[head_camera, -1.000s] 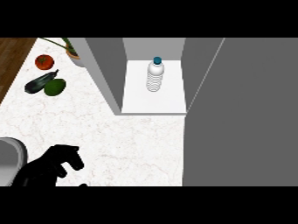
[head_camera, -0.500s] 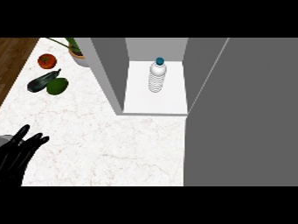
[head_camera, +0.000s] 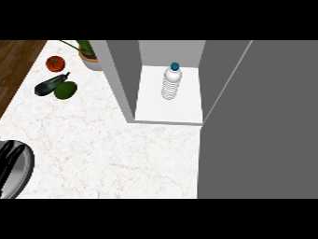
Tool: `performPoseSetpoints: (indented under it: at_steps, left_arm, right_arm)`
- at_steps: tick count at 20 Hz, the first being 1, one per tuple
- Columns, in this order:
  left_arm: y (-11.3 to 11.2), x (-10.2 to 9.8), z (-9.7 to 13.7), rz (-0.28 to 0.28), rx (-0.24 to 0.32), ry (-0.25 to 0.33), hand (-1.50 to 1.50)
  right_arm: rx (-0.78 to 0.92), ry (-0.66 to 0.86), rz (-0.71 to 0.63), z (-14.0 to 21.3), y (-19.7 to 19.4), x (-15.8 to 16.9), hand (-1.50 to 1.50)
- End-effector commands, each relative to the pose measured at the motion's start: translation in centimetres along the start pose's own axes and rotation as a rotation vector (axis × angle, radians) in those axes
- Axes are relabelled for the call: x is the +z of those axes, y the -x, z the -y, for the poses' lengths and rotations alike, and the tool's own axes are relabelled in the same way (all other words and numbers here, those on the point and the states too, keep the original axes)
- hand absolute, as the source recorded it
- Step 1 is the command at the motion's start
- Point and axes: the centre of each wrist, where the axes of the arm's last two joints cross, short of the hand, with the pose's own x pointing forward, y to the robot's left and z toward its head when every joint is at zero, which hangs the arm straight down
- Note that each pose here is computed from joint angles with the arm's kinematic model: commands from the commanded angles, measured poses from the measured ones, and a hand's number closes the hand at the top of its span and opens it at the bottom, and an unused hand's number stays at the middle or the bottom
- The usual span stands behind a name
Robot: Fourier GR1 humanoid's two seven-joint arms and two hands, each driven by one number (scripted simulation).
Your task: Pick up the bottled water, place it into the cabinet and close the cabinet
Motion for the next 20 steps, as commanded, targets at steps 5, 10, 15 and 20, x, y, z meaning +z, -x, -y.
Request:
performPoseSetpoints:
  at_steps: [5, 10, 15, 20]
  left_arm:
    - [-1.3, 0.9, -1.6, -0.029, -0.001, -0.009, -1.50]
    - [-1.8, 1.5, -3.0, -0.026, -0.019, -0.012, -1.50]
    - [-2.1, 1.9, -3.7, -0.045, -0.010, 0.001, -1.50]
    - [-3.0, 2.0, -4.6, -0.024, -0.008, 0.018, -1.50]
  right_arm:
    - [0.266, -0.147, -0.054, -3.1, -4.7, -3.8, 1.50]
    - [0.196, -0.127, -0.039, -3.0, -3.5, -5.6, 1.50]
    - [0.171, -0.126, -0.033, -3.0, -3.1, -7.7, 1.50]
    - [0.141, -0.136, -0.028, -2.8, -2.4, -10.8, 1.50]
